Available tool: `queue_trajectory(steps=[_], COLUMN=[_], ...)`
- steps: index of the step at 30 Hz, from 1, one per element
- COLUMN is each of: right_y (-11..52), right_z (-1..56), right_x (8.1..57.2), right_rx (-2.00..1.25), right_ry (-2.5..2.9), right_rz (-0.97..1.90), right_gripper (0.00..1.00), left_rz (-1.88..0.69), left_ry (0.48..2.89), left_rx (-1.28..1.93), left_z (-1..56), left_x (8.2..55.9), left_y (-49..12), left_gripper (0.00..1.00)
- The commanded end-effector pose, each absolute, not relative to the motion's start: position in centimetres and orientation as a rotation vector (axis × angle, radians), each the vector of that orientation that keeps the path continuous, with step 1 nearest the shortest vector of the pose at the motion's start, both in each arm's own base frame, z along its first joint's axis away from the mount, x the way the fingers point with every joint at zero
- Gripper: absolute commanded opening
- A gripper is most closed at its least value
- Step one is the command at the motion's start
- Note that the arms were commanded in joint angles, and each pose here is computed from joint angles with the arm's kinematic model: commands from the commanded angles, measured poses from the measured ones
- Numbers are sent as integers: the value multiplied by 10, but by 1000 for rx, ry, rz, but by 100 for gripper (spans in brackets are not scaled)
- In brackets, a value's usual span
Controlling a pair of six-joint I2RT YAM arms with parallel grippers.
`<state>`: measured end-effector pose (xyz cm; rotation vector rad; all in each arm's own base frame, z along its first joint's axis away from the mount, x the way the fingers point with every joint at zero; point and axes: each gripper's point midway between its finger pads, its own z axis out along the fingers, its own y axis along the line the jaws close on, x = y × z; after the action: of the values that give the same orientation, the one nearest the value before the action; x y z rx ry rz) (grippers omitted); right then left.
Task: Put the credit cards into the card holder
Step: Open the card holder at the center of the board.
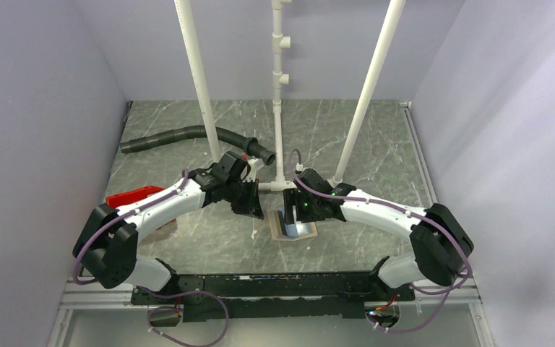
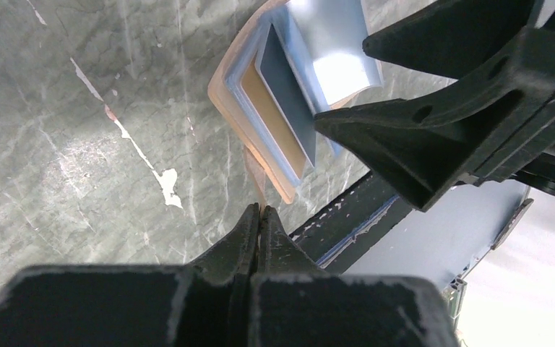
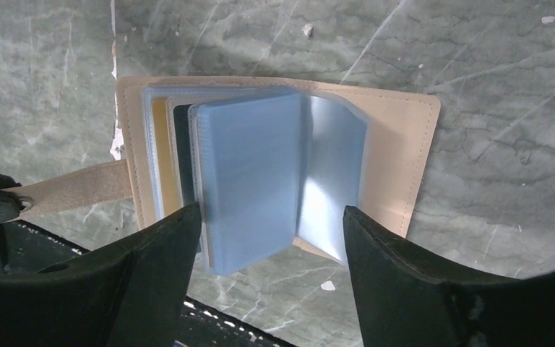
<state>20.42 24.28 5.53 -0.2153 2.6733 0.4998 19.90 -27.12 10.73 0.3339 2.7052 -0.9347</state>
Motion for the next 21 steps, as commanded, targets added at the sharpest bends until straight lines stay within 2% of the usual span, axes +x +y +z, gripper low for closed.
queue_trajectory(steps=[1, 2, 3, 6, 7, 8, 12, 16, 19, 21], right_y=[234, 233, 233, 231, 230, 230, 230, 231, 231, 231], right_z=[62, 63, 64, 65, 65, 65, 66, 68, 69, 69], right_x=[206, 206, 207, 208, 208, 208, 208, 206, 204, 203], right_rx=[-186, -179, -169, -143, -135, -134, -126, -132, -135, -139], right_ry=[2649, 2647, 2641, 2640, 2642, 2642, 2640, 2635, 2631, 2629], right_rz=[481, 491, 504, 535, 551, 564, 599, 648, 686, 706], right_gripper=[67, 61, 55, 39, 36, 35, 33, 38, 40, 39], left_rz=[-898, -867, -831, -775, -787, -793, -837, -1029, -1112, -1096], left_ry=[2690, 2709, 2717, 2715, 2689, 2666, 2558, 2485, 2503, 2550], left_rx=[339, 331, 319, 297, 308, 316, 402, 455, 472, 479], left_z=[113, 109, 106, 106, 112, 117, 137, 143, 131, 113], left_x=[207, 206, 208, 210, 210, 211, 206, 198, 201, 204], left_y=[-270, -267, -263, -256, -257, -258, -276, -309, -332, -340], left_gripper=[0, 2, 7, 29, 40, 45, 55, 55, 31, 21])
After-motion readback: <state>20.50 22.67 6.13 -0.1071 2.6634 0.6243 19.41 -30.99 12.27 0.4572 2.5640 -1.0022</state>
